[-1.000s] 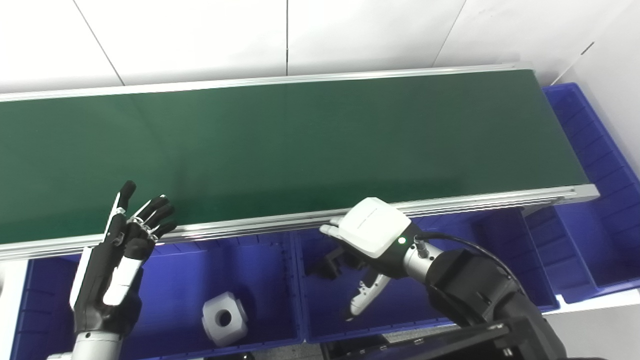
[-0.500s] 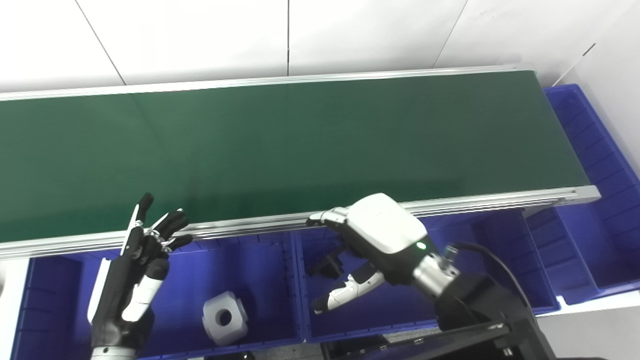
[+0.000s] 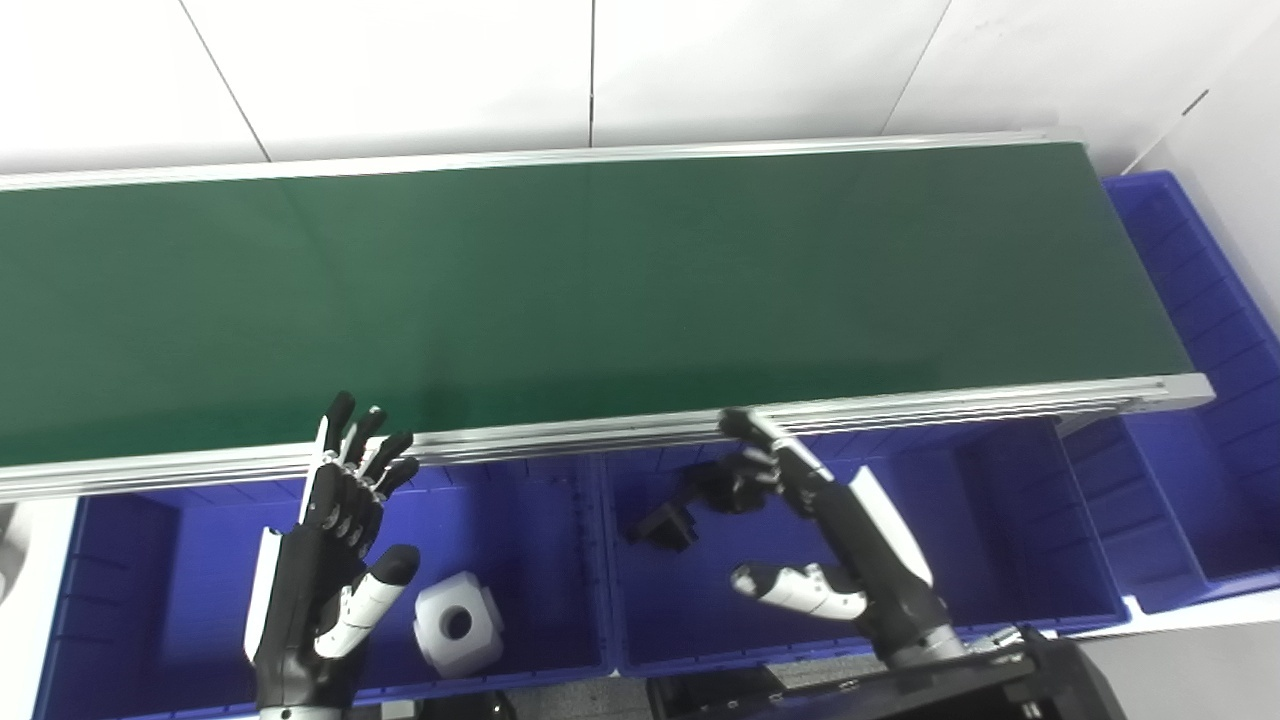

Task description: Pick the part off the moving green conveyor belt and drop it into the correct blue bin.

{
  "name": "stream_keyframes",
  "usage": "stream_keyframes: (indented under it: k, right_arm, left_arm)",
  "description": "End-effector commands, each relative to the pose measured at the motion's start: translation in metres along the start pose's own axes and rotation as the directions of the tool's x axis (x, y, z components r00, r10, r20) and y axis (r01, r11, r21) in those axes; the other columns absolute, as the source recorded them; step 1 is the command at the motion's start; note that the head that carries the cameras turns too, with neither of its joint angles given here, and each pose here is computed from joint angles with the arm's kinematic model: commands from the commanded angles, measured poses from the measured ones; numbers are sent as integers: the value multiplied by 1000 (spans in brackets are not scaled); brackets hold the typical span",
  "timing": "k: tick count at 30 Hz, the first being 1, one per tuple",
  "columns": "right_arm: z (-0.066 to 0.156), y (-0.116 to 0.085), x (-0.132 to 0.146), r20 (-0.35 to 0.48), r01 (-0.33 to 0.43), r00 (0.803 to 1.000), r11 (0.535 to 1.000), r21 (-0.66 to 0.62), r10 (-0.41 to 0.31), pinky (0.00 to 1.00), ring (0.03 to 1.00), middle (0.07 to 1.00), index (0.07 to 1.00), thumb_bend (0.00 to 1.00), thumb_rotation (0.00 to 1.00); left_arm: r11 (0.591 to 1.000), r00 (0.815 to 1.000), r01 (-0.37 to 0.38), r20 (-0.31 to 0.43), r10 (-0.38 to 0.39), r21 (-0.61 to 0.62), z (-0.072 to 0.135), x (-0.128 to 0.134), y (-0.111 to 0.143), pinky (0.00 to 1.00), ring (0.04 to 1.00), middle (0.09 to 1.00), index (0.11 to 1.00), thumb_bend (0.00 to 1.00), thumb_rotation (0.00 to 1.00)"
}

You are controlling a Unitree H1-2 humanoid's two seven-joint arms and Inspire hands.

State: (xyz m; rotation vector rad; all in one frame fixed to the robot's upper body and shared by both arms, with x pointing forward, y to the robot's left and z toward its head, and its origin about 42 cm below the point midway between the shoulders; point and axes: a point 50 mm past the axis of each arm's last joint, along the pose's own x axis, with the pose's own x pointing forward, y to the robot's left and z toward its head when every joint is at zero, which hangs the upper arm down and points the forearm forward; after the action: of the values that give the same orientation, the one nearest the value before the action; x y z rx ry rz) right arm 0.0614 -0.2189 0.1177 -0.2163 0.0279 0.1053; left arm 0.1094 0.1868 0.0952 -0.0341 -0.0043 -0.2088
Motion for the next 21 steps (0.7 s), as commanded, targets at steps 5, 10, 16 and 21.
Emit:
stream_keyframes:
  k: [5,10,16,21]
  right_arm:
    - [4,14,-8,69,118,990,990,83,-124,925,940,982,991,853,787]
    - [-3,27,-13,43,156,986,979,128,-162,966,958,994,999,835,819]
    - [-10,38,-17,3,178,984,969,174,-181,999,980,1000,1000,819,852]
    - [-27,41,-21,-13,154,988,978,139,-154,1000,989,1000,1000,819,871]
  left_arm:
    - [998,996,-12,87,7,54,7,-3,-6,940,977,1000,1000,792,785]
    - [998,996,-13,92,7,58,5,-4,-10,957,996,1000,1000,909,877]
    - [997,996,-7,86,1,76,4,-7,-14,965,1000,1000,1000,981,927]
    - [996,996,3,85,-10,85,0,-7,-19,963,1000,1000,1000,997,925]
